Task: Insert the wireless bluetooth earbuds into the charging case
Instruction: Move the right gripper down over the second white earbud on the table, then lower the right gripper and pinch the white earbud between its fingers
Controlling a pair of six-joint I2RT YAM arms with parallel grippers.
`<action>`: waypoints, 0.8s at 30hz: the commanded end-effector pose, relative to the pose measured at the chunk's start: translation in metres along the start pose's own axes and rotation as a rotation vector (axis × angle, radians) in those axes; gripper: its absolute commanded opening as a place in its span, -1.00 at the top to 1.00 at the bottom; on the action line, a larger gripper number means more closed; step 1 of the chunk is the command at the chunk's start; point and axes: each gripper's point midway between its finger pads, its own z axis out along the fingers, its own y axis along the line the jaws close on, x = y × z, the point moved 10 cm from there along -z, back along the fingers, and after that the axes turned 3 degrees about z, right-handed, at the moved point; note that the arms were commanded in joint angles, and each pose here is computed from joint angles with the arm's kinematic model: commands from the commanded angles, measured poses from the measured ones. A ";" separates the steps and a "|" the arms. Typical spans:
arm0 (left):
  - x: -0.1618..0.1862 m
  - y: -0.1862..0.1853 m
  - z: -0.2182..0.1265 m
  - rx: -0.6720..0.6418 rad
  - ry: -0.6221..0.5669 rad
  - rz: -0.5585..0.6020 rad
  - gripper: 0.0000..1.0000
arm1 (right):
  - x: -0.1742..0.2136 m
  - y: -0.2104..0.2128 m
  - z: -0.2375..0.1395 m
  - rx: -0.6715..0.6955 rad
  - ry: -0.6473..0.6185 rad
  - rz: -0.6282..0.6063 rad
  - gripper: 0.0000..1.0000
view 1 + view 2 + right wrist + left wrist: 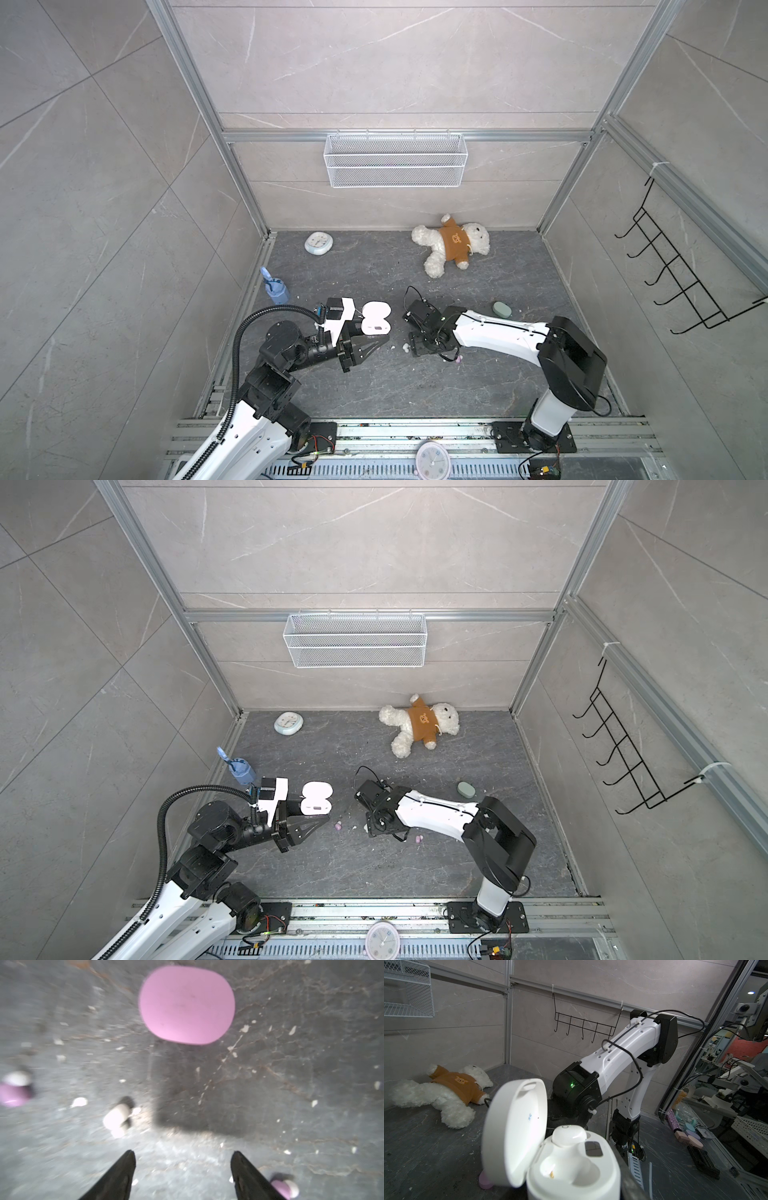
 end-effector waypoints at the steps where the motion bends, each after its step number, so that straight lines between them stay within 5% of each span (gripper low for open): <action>1: -0.014 -0.003 -0.001 0.009 -0.052 0.064 0.57 | -0.002 0.011 -0.010 -0.142 0.065 0.208 -0.35; 10: -0.012 -0.006 -0.003 0.018 -0.052 0.065 0.58 | -0.017 0.034 0.008 -0.141 0.158 0.399 -0.05; 24: -0.008 -0.008 -0.006 0.016 -0.054 0.065 0.59 | -0.030 0.043 0.029 -0.020 0.181 0.401 0.16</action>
